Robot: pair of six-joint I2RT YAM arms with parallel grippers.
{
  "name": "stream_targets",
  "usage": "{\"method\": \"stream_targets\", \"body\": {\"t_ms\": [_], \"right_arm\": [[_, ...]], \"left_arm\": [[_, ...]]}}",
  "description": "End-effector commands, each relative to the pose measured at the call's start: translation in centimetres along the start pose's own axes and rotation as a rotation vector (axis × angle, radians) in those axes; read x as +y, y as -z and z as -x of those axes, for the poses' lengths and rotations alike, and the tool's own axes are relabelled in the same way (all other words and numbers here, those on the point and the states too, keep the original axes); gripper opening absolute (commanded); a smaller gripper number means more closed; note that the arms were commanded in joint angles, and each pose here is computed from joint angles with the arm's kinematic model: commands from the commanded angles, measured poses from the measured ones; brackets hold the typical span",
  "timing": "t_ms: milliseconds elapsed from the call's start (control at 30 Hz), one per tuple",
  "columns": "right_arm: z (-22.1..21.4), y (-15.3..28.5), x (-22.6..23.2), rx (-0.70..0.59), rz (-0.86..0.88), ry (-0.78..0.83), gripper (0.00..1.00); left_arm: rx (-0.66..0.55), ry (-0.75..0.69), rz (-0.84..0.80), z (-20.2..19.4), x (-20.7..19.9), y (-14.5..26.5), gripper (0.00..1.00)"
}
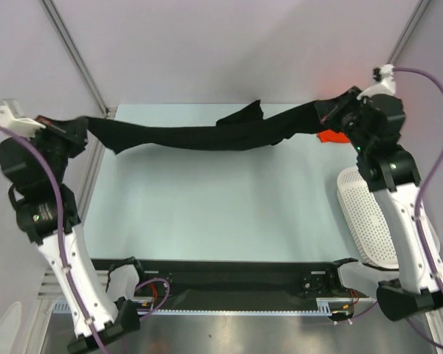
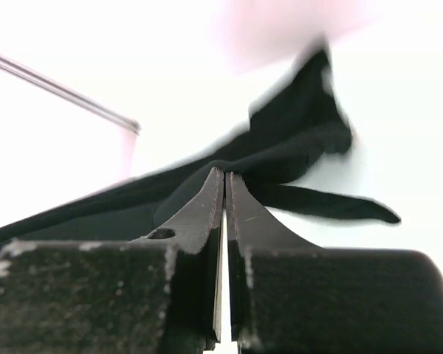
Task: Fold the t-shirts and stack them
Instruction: Flatten the tshirt out
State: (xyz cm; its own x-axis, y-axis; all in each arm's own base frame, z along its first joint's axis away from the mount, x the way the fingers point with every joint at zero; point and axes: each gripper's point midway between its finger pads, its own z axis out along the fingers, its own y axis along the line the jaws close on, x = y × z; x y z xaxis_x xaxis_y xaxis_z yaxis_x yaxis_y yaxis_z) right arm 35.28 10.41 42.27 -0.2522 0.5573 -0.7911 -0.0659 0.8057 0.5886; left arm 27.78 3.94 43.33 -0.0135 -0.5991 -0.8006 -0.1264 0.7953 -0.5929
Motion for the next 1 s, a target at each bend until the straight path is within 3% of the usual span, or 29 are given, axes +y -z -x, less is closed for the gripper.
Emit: {"method": "stream_targets", "body": {"t_ms": [0, 133, 267, 367, 500, 600, 700, 733, 767, 833, 967], "right_arm": [[9.1, 6.4, 5.6, -0.333, 0.197, 0.031, 0.00], [14.0, 13.6, 8.3, -0.547, 0.300, 0.074, 0.00], [17.5, 22.3, 10.6, -0.750, 0.416, 0.109, 0.00], [18.9, 26.1, 11.8, -0.830, 0.480, 0.127, 0.00], [20.3, 28.4, 13.3, -0.867, 0.523, 0.136, 0.00], [21.0, 26.4, 14.3, -0.850, 0.542, 0.126, 0.00], [20.4, 20.5, 14.2, -0.773, 0.503, 0.125, 0.00], [19.8, 17.4, 13.9, -0.732, 0.481, 0.127, 0.00], [19.4, 15.4, 13.6, -0.706, 0.464, 0.123, 0.00], [18.2, 11.3, 12.8, -0.656, 0.434, 0.124, 0.00], [14.6, 0.0, 10.4, -0.525, 0.348, 0.137, 0.00]], "left_arm": [[-0.192, -0.143, -0.153, 5.7, -6.6, 5.3, 0.00], [-0.385, -0.241, -0.222, 10.2, -11.3, 11.7, 0.00], [-0.550, -0.293, -0.200, 13.7, -13.0, 17.4, 0.00], [-0.667, -0.302, -0.138, 16.4, -12.8, 21.2, 0.00], [-0.704, -0.305, -0.092, 18.4, -12.3, 21.7, 0.01], [-0.649, -0.331, -0.079, 18.3, -12.3, 18.1, 0.00], [-0.557, -0.349, -0.033, 17.2, -11.1, 12.7, 0.00], [-0.554, -0.353, -0.024, 17.0, -10.7, 11.7, 0.00], [-0.477, -0.366, 0.018, 14.6, -8.6, 7.9, 0.00], [-0.520, -0.367, 0.017, 14.2, -7.8, 6.6, 0.00], [-0.327, -0.387, 0.113, 8.0, -2.6, -0.7, 0.00]]}}
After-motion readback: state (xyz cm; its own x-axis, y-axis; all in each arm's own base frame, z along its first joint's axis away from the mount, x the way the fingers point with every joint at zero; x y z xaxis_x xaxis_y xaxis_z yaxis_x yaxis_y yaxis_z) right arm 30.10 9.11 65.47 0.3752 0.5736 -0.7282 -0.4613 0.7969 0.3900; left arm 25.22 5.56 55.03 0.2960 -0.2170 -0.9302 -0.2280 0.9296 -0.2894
